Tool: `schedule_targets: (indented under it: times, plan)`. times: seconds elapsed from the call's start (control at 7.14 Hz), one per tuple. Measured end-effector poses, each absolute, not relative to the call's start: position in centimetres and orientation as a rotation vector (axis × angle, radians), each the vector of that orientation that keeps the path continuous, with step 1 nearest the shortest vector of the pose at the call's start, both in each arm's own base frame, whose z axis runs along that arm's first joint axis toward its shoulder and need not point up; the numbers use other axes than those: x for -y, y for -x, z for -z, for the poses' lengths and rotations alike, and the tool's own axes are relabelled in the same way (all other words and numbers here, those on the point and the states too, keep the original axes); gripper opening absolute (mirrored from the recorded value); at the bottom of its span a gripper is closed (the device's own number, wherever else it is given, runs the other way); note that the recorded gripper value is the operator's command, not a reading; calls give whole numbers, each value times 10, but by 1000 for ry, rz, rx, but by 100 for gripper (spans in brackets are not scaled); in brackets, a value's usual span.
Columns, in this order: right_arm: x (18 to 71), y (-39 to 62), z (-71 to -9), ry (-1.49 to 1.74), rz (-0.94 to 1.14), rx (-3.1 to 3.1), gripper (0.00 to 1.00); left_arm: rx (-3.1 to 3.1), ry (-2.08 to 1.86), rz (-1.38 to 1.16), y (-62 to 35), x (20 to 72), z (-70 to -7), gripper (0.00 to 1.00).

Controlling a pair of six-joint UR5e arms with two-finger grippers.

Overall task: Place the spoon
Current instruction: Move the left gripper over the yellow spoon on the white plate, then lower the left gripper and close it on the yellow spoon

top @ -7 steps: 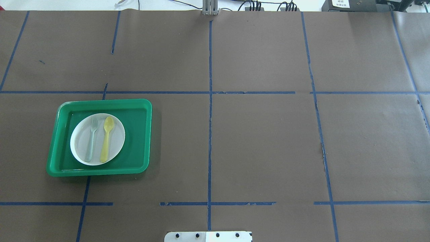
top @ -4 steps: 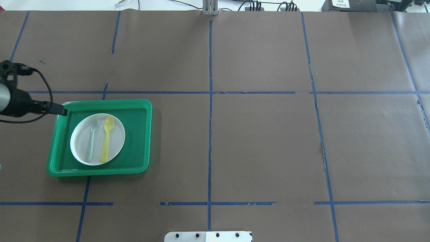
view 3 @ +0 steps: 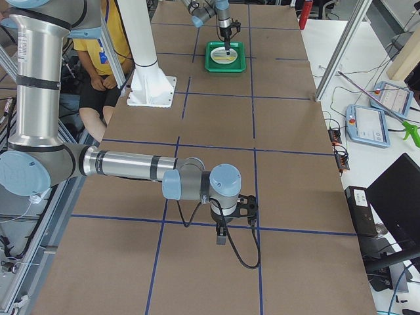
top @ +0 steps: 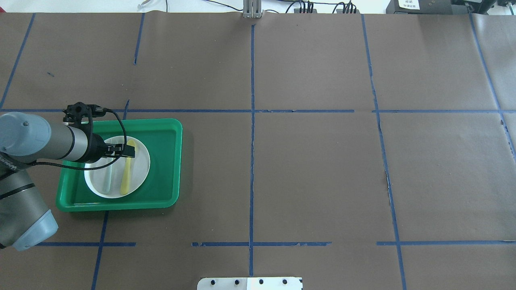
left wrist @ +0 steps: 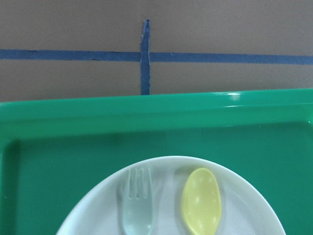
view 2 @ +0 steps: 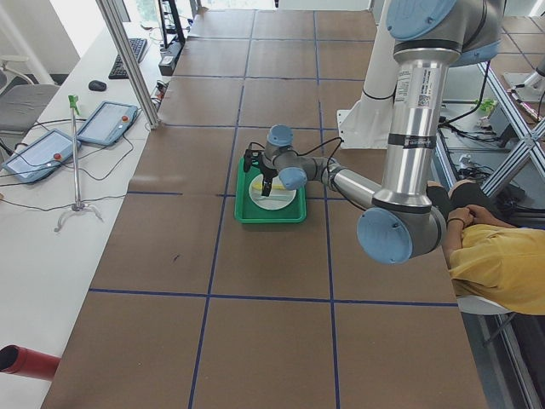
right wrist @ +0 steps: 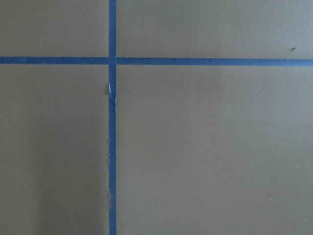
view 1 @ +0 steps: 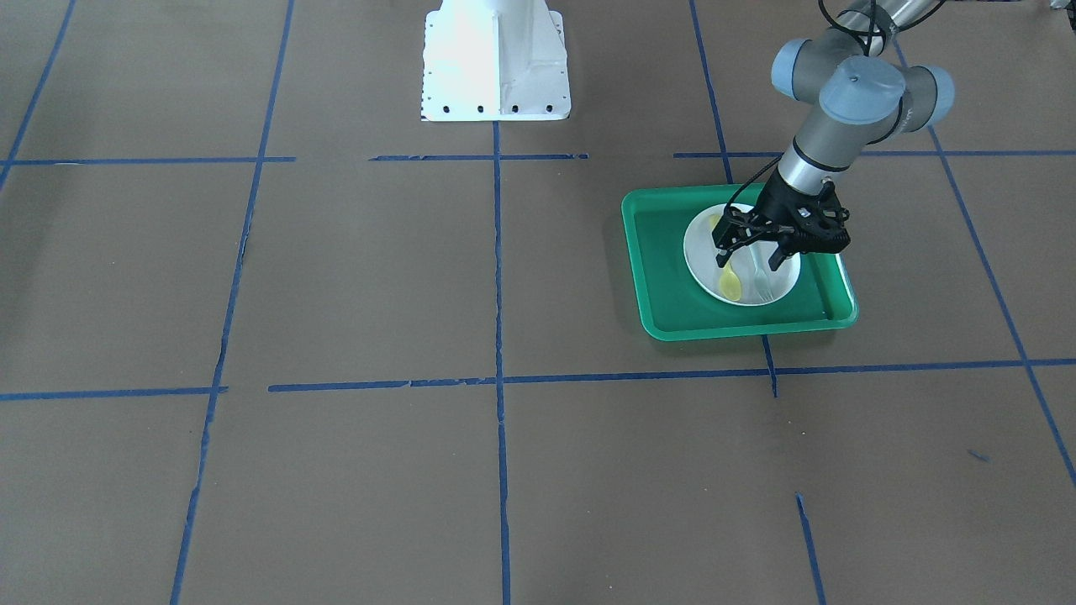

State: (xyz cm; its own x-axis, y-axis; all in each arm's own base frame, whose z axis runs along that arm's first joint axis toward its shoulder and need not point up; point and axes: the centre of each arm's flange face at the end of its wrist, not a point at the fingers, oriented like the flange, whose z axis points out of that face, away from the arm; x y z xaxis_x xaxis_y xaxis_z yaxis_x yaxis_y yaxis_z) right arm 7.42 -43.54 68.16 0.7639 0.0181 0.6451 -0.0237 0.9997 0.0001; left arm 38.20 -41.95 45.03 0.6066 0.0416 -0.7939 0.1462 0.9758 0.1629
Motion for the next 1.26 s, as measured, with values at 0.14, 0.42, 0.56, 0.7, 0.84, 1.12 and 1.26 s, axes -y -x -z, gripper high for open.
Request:
schedule_targets:
  times: [0.14,0.42,0.56,0.7,0.84,1.12,1.26]
  plan:
    - [435,-74,-682,-8,-23,701,100,-917,-218,57,-390,418,-451,61]
    - [435,-74,-682,-8,-23,701,100,-919,-212,45,-398,412,-450,53]
    - [435,-74,-682,-8,-23,701,100,-920,-209,40,-401,410,-449,31]
    - [435,-74,-682,-8,-23,701,100,-918,-206,37,-402,408,-449,15]
    - [435,-74,-682,-8,-23,701,100,-909,-199,37,-402,407,-448,2]
    - [435,-74,-682,-9,-23,701,100,-894,-187,40,-401,407,-446,0]
    - [435,-74,-682,-9,-23,701,100,-895,-186,40,-400,407,-445,0]
